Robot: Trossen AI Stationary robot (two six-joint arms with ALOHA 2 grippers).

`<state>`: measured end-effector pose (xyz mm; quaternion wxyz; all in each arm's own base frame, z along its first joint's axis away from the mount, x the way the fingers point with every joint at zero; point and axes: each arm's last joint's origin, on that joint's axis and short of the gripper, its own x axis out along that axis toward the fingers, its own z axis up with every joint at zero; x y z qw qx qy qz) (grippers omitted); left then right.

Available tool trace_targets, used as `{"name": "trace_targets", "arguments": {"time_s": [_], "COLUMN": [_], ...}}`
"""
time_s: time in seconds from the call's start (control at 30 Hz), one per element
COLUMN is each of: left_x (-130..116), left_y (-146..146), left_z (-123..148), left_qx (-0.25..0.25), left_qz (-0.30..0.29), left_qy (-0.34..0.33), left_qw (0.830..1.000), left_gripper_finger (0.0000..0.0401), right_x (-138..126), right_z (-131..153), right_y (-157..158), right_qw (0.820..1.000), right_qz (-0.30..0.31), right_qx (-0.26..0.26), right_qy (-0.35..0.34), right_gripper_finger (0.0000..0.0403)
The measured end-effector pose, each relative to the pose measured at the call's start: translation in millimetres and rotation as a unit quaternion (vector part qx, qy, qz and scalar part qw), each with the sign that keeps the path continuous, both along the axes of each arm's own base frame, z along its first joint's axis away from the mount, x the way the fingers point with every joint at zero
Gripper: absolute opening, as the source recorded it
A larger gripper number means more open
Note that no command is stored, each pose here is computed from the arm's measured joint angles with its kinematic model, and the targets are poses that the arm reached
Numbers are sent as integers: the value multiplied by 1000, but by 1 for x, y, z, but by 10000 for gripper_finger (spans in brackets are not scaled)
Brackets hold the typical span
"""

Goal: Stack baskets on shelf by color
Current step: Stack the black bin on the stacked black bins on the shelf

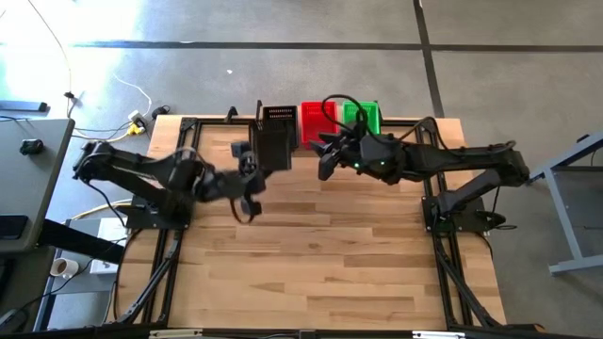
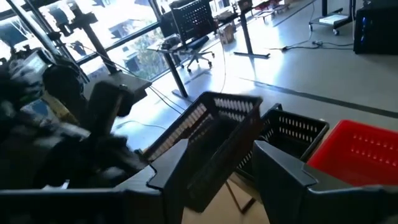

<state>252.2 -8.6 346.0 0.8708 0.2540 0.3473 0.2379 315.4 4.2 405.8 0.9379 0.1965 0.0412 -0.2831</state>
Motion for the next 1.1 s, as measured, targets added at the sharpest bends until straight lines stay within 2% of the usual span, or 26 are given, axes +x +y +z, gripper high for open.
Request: {"name": "trace_targets", "arguments": {"time_s": [0.27, 0.6, 0.8, 1.1], "left_x": [-5, -8, -8, 1], "left_y": [52, 108, 124, 129], "left_z": [13, 6, 0, -12], "left_qx": [-6, -35, -42, -65], "left_qz": [-20, -37, -40, -34], "left_qy": [-13, 4, 14, 28], "left_qw": [1000, 999, 998, 997], "left_gripper_finger": [0, 0, 0, 0], "right_x": [-3, -4, -4, -4], "right_z": [2, 0, 0, 0], "right_y": [0, -1, -4, -12], "right_qw": [1000, 1000, 999, 999], "right_qz": [0, -20, -31, -45], "right_qx": [-3, -9, -10, -9], "right_qy": [3, 10, 10, 9], "right_gripper_finger": [158, 158, 158, 158]}}
